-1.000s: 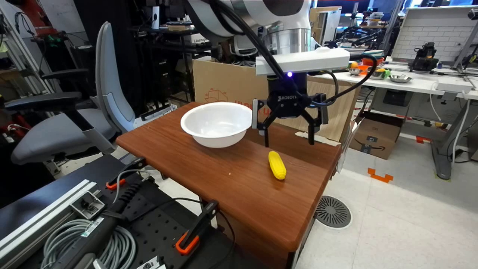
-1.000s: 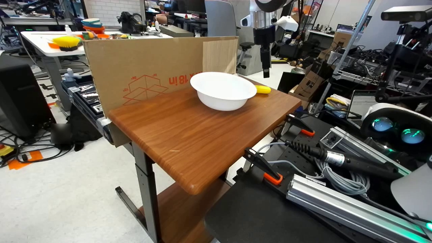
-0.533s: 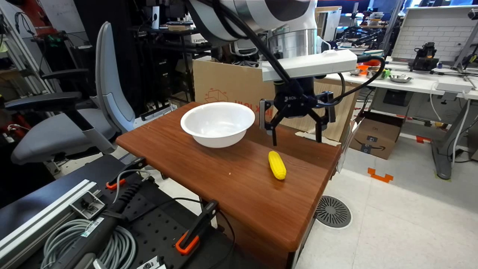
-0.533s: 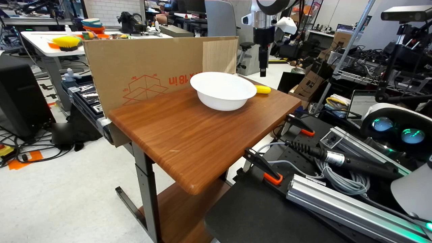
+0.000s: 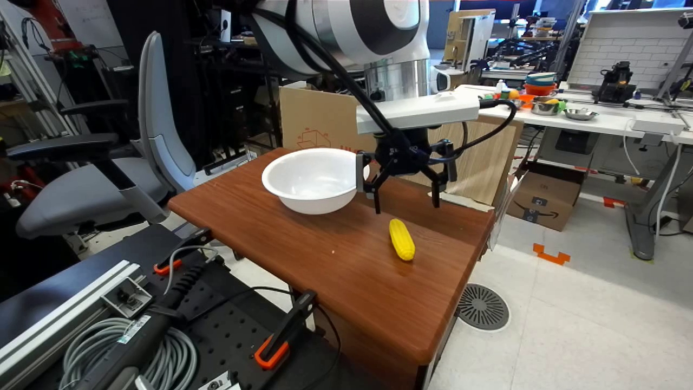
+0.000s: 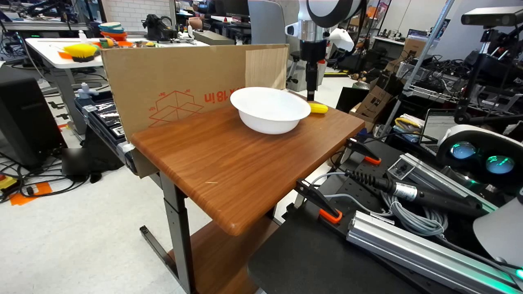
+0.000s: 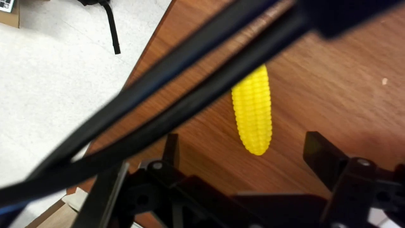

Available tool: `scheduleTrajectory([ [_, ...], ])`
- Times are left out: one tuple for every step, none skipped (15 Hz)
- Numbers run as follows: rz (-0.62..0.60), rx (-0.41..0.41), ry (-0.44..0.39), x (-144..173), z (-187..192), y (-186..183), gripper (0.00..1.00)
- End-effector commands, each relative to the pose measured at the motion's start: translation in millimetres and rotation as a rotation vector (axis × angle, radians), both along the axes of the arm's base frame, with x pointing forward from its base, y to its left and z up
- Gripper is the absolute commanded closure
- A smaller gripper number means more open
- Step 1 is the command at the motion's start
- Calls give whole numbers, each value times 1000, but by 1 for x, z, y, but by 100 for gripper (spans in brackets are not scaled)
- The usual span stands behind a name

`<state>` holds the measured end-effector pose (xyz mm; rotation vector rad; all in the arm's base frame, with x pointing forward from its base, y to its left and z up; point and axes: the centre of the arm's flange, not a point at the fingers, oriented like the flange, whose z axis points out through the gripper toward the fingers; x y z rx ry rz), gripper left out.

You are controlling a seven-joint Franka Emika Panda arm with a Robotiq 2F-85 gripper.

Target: Place the cob in the white basin

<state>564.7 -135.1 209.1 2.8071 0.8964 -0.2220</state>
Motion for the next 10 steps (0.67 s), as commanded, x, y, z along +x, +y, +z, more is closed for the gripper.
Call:
scheduleTrajectory([
  [4,14,-12,-15,-1,7,0],
  [4,17,-5,-17,-3,8,0],
  [4,23,3,-20,-5,9,0],
  [1,24,15,-23,-9,9,0],
  [-2,26,30,-25,-14,8,0],
  [-5,22,40,-27,-20,7,0],
  [-9,17,49,-29,-26,6,0],
  [-20,9,61,-28,-33,4,0],
  [-30,5,65,-27,-37,3,0],
  [-42,4,67,-26,-39,0,0],
])
